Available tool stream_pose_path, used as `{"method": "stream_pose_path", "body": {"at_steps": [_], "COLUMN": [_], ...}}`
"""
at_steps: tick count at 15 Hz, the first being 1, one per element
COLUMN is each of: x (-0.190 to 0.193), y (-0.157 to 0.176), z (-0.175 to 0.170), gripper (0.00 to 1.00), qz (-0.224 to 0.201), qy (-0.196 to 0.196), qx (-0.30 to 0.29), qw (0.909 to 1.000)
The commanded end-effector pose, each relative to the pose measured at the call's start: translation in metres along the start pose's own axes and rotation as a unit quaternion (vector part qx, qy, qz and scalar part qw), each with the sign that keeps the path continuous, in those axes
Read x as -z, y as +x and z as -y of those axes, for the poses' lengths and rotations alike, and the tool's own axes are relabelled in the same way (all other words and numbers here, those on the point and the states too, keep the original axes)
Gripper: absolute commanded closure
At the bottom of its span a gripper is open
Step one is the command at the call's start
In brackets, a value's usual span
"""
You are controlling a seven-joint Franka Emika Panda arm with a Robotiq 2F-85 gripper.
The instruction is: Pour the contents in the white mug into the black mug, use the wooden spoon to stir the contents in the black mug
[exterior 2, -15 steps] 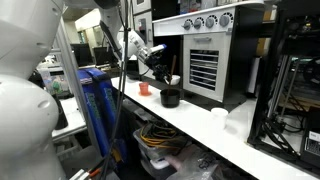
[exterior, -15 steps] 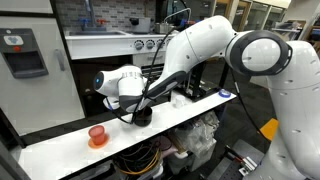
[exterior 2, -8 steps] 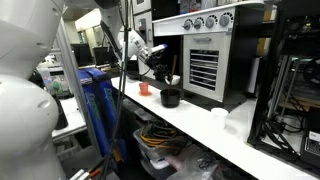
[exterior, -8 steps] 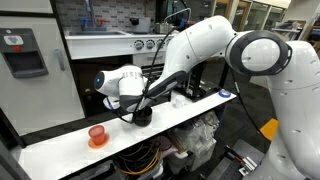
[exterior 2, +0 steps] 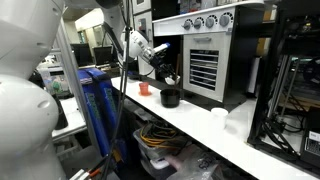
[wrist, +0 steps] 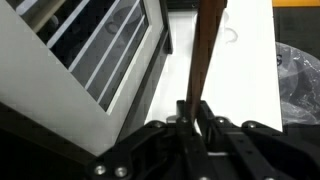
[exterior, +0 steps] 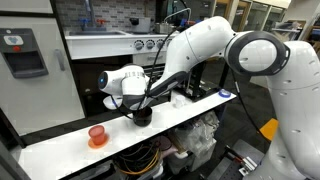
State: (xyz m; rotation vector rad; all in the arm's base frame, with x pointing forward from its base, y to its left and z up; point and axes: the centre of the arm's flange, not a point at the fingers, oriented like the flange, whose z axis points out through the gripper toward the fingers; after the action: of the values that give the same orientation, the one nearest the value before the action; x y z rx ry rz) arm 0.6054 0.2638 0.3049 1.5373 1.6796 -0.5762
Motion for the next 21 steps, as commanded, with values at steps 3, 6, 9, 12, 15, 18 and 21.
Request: {"method": "stream_pose_path", "body": {"at_steps": [3,6,9,12,15,18,21], "x": [-0.011,-0.009,-0.005,-0.002,-0.001,0.002,0.006], "y": [-0.006,-0.005,0.000,0.003,0.006,0.010,0.017], "z": [0.004,0.006,0.008,0.009,0.009,0.009,0.007], "gripper": [0.96,0.96,0.96,0.96,0.96,0.96,0.96], "qz": [0.012,0.008,-0.004,-0.012,-0.019,-0.028,-0.043], "qy": [0.015,0.034,0.034,0.022,0.014,0.006,-0.003], "qx": [0.016,0.036,0.045,0.038,0.026,0.015,0.002], "qw": [0.9997,0.9988,0.9984,0.9990,0.9994,0.9995,0.9991]}}
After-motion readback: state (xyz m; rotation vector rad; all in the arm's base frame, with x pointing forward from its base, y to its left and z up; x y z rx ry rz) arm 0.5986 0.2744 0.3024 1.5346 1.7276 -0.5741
